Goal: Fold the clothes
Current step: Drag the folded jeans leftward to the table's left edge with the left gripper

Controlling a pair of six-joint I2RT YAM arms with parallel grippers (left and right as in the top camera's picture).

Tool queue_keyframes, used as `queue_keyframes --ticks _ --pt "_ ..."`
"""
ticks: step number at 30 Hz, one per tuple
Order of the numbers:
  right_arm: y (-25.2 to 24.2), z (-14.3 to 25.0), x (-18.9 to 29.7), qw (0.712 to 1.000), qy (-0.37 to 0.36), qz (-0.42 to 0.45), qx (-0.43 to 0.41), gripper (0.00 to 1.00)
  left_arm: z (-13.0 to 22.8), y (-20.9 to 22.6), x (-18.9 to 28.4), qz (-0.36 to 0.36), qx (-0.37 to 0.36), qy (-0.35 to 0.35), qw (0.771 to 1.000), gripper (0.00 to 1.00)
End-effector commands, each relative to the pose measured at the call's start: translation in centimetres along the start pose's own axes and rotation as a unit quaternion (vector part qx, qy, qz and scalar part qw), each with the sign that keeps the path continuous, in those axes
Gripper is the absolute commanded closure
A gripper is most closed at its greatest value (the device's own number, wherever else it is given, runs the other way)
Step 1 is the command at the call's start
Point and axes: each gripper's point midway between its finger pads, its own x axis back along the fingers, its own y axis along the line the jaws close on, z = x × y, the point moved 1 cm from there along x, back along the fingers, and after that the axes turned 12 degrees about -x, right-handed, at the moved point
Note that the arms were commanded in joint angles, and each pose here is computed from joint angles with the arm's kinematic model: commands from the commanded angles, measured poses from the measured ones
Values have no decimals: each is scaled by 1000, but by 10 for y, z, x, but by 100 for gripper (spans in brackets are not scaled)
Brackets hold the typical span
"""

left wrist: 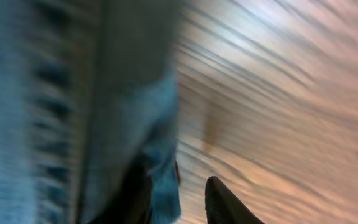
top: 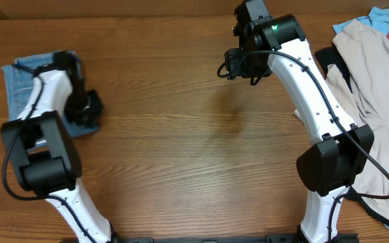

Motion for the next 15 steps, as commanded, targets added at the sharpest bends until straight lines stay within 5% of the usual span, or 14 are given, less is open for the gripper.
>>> queue_keyframes --ticks 1,6,15 --pt "1 -2 1 1000 -5 2 -1 37 -16 51 6 -28 65 -33 997 68" --pt "1 -2 1 1000 -6 2 -1 37 -21 62 9 20 77 -43 996 64" --pt "-8 -8 1 1000 -10 1 -25 37 -28 14 38 77 -6 -75 994 49"
